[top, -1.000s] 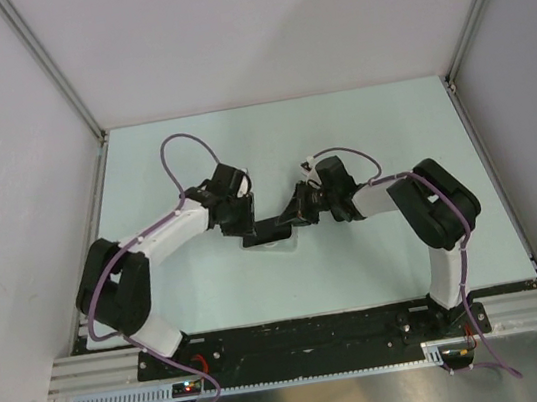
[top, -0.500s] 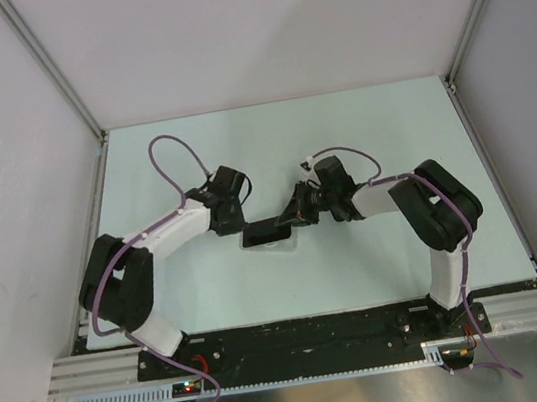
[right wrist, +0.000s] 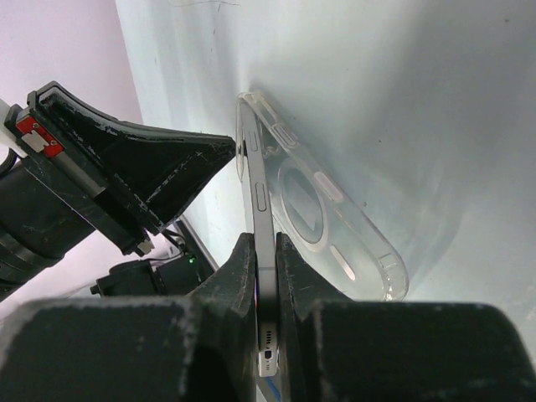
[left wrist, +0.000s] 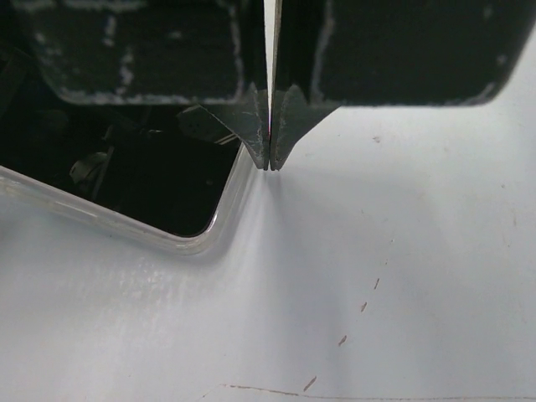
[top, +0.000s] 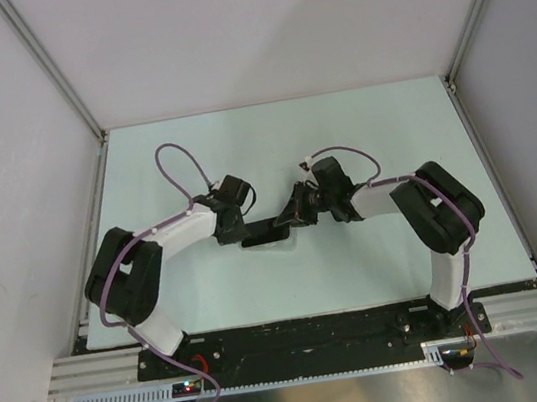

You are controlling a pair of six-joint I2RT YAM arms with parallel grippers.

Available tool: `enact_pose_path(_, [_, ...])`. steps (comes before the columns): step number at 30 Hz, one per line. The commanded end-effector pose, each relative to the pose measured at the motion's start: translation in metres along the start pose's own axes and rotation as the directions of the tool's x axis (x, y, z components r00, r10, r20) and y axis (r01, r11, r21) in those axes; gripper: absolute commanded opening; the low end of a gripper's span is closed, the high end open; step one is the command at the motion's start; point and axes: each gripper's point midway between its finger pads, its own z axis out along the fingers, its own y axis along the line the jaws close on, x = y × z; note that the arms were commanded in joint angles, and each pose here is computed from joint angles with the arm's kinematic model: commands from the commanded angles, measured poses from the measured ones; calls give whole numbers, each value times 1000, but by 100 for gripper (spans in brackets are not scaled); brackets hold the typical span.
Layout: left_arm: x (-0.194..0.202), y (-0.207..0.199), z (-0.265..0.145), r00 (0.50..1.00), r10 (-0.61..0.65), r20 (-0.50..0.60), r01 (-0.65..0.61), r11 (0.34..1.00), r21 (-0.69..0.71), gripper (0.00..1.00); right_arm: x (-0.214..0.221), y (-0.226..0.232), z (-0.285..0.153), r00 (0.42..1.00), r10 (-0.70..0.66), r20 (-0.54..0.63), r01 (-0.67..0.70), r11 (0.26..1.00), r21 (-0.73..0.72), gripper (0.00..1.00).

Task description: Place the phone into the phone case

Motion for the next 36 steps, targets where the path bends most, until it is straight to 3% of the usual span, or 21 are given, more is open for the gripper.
enact_pose_path(1, [-6, -10, 4, 999, -32, 36, 31, 999, 24, 0, 18, -90, 1, 999, 13, 47, -29, 934, 356, 0])
enact_pose_path(13, [-4, -26, 2, 999, -21, 31, 19, 997, 74, 0, 18, -102, -3, 995, -51, 80, 10, 895, 445, 0])
enact_pose_path(15, [-5, -27, 0, 999, -23, 37, 19, 997, 80, 0, 15, -105, -7, 995, -53, 87, 8, 890, 456, 4])
enact_pose_path(23, [-11, -32, -7, 999, -14, 48, 9, 994, 108, 0, 1, -98, -18, 991, -73, 108, 17, 894, 448, 38])
enact_pose_path(30, [-10, -32, -8, 999, -10, 46, 5, 994, 112, 0, -11, -81, -29, 985, -116, 131, 47, 896, 442, 53])
enact_pose_path(36, [-12, -34, -9, 999, -7, 50, 1, 993, 117, 0, -21, -73, -44, 975, -164, 149, 72, 869, 489, 58])
